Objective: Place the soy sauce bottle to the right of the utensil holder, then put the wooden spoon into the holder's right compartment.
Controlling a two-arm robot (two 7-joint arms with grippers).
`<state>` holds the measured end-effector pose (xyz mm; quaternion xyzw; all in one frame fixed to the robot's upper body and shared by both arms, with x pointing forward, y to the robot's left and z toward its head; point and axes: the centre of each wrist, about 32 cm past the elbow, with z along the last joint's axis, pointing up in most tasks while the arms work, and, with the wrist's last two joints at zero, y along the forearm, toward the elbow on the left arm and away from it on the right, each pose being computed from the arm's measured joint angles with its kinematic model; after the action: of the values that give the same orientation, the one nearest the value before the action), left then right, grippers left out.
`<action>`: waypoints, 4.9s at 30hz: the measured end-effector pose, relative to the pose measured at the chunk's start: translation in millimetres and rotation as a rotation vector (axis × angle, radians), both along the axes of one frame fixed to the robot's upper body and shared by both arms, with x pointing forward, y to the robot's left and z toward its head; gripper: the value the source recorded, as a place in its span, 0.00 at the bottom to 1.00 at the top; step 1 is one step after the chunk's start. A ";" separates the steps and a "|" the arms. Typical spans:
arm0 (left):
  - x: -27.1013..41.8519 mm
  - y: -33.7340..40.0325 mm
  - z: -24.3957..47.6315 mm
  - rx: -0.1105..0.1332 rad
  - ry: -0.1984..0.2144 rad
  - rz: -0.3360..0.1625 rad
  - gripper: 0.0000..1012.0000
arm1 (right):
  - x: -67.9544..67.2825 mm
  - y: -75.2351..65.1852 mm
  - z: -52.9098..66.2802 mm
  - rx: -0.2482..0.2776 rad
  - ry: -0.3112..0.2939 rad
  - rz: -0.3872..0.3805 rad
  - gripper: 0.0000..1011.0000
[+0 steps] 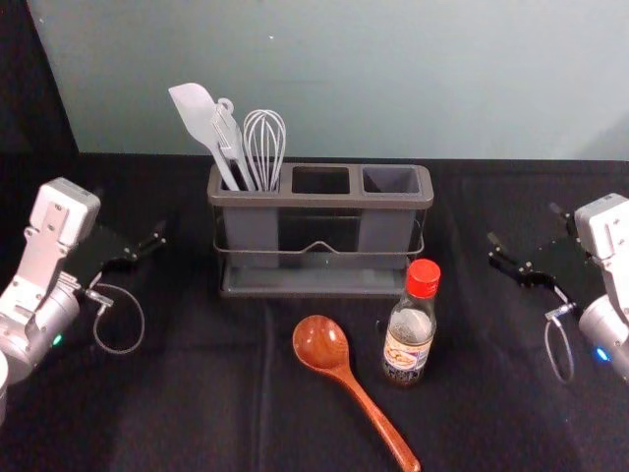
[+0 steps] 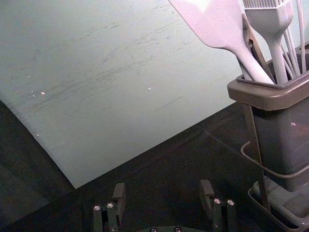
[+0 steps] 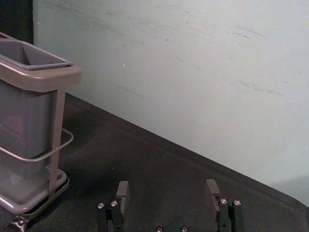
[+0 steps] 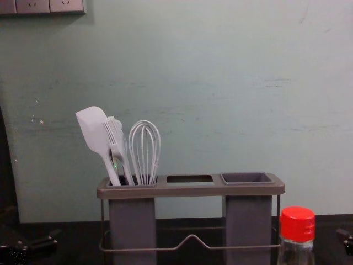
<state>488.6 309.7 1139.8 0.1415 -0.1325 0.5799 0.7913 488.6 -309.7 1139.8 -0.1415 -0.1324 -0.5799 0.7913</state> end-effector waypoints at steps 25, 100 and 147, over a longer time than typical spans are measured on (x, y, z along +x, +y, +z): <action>0.0 0.0 0.0 0.000 0.000 0.000 0.99 | -9.6 -6.8 8.0 0.060 -0.023 0.030 0.99; 0.0 0.0 0.0 0.000 0.000 0.000 0.99 | -38.7 0.9 35.7 0.273 0.152 0.686 0.99; 0.0 0.0 0.0 0.000 0.000 0.000 0.99 | -23.7 19.0 40.7 0.260 0.136 0.648 0.67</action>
<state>488.6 309.7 1139.8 0.1415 -0.1325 0.5799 0.7913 464.9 -290.7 1180.5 -0.0283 -0.0425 -0.2999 0.9526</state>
